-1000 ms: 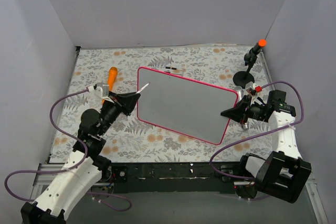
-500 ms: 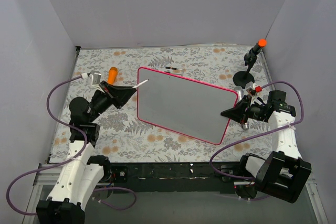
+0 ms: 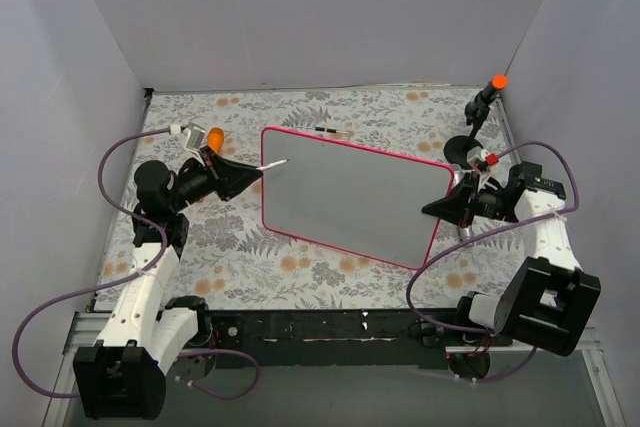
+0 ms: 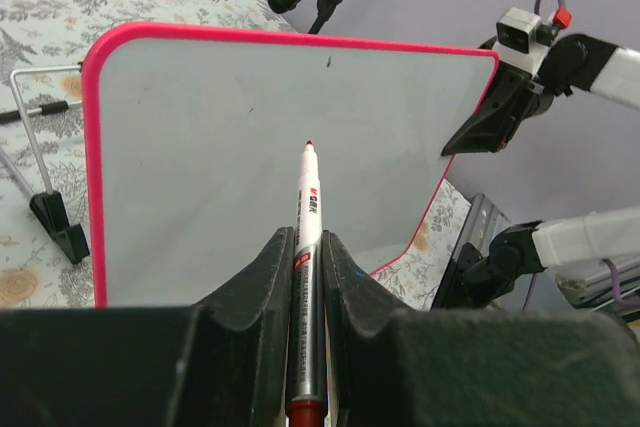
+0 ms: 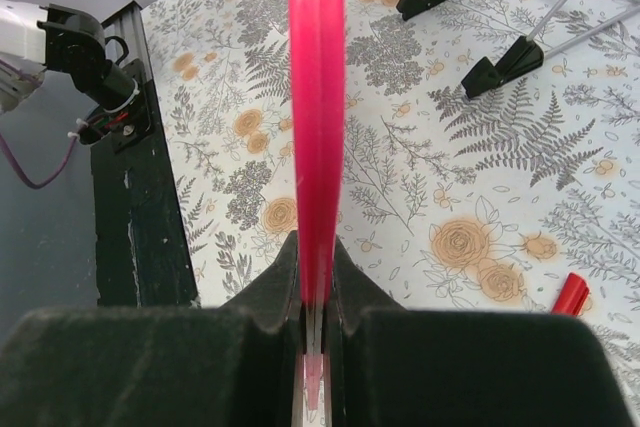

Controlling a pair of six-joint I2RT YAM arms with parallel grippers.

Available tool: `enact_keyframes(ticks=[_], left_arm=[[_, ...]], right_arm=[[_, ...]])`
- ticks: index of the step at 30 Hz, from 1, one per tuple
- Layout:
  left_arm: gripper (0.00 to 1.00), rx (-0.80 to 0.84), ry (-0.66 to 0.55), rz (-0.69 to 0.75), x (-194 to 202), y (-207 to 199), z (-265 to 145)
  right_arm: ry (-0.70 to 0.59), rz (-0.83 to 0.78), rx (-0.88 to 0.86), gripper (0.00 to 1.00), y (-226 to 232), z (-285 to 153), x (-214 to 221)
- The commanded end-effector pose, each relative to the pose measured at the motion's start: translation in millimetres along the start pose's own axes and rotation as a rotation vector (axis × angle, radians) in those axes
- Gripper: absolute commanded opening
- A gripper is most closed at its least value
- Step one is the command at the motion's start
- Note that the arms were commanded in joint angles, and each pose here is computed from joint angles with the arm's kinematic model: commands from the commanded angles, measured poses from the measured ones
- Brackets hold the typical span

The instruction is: Write a sentence on the whiteboard

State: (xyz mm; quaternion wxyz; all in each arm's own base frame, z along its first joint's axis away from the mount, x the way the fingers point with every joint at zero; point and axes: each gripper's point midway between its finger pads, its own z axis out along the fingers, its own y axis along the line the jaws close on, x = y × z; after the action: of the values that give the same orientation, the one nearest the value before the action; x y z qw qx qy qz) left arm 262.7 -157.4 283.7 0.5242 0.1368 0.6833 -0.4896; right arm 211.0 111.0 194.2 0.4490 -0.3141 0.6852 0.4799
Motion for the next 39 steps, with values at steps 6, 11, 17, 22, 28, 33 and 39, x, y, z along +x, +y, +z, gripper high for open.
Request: enact_keyframes(ticks=[6, 11, 17, 22, 28, 33, 39], left_arm=[[0.0, 0.033, 0.04, 0.116, -2.3, -11.5, -5.7], [0.0, 0.02, 0.009, 0.113, -4.8, -9.9, -5.7], [0.0, -0.083, -0.139, 0.191, -33.2, -10.2, -12.4], [0.0, -0.168, -0.242, 0.259, -53.1, -34.5, -29.1], [0.0, -0.283, -0.195, 0.218, -28.5, -31.1, -39.1], [0.0, -0.38, -0.202, 0.154, -23.3, -17.0, -44.5], [0.0, -0.383, -0.157, 0.095, -18.6, -11.9, -28.5]], right_arm=[[0.17, -0.171, -0.009, 0.01, -26.9, -11.6, 3.7], [0.132, -0.162, 0.0, 0.01, -21.6, -8.7, 4.0], [0.132, -0.133, 0.079, 0.01, -22.6, -9.8, 9.0], [0.11, -0.151, 0.117, 0.01, -24.0, -9.3, 4.3], [0.109, -0.123, 0.126, 0.01, -22.4, -9.0, 9.5], [0.104, -0.119, 0.14, 0.01, -26.2, -9.1, 9.1], [0.11, -0.106, 0.15, 0.01, -29.2, -9.4, 11.9]])
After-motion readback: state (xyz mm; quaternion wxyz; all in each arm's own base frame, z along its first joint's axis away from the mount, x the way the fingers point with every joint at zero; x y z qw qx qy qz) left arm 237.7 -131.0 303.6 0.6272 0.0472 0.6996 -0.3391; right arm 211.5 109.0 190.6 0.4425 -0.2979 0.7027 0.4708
